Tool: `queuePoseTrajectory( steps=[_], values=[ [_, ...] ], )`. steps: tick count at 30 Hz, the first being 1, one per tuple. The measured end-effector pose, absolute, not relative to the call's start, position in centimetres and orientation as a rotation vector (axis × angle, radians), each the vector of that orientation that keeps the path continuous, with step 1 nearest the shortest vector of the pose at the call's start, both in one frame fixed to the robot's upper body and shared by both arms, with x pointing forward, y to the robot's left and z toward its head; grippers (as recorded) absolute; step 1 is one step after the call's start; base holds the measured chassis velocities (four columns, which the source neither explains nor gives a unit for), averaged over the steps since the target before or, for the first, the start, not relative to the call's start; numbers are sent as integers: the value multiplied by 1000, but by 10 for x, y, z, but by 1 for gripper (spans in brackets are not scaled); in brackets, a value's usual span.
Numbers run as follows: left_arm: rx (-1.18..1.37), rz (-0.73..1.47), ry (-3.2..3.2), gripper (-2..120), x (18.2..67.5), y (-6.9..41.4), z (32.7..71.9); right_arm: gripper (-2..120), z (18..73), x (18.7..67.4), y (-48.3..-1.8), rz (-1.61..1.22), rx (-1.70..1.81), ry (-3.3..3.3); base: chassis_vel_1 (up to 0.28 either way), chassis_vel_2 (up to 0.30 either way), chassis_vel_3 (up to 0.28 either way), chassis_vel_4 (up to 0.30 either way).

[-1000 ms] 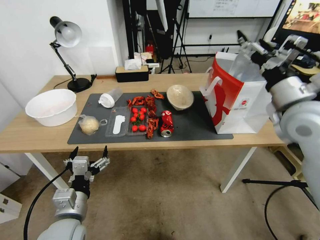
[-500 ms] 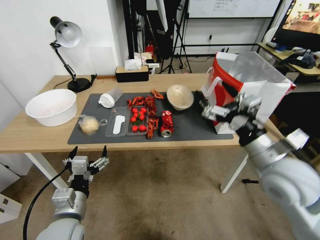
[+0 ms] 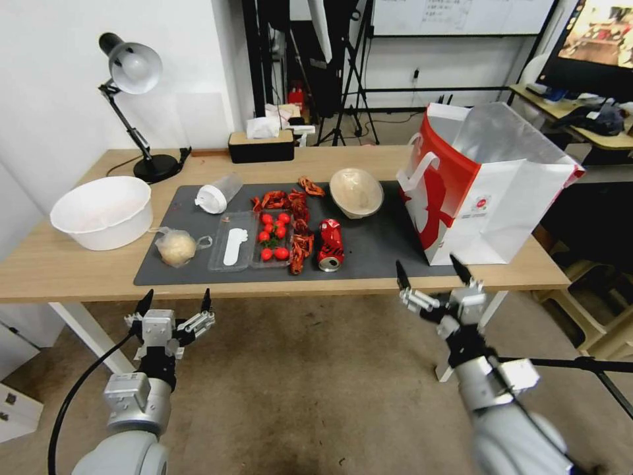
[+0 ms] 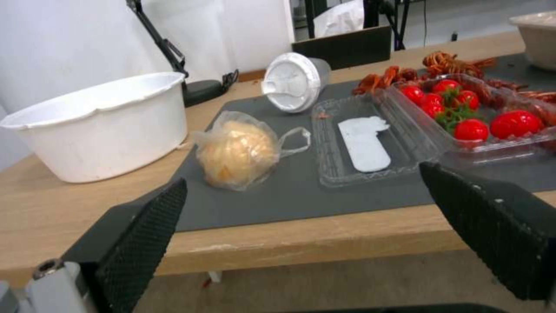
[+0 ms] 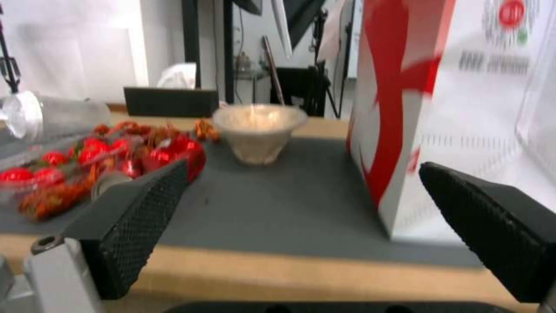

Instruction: Pick up the trash from the table and place it into the takeout bag.

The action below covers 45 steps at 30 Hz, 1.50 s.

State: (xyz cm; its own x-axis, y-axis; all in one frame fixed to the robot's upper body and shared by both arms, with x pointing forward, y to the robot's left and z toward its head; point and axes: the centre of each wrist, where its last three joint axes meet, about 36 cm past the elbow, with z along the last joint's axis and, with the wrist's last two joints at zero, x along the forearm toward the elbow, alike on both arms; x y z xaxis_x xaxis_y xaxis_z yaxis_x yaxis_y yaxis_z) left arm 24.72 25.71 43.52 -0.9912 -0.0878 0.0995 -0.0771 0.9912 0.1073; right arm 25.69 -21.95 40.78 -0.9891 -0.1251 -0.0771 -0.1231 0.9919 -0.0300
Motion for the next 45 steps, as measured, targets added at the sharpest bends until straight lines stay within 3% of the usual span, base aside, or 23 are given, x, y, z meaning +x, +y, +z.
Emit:
queuePoseTrajectory(
  steps=[20,31,45],
  values=[
    [129,-159,-3028,100,249,259,430,99,394,260,-198,3,-174,3109,0,0,0,0],
    [131,-153,-3025,100,250,257,429,98,425,315,-161,145,-270,3171,0,0,0,0],
    [156,-161,-3020,100,246,260,428,96,425,370,-99,177,-356,3275,0,0,0,0]
  ],
)
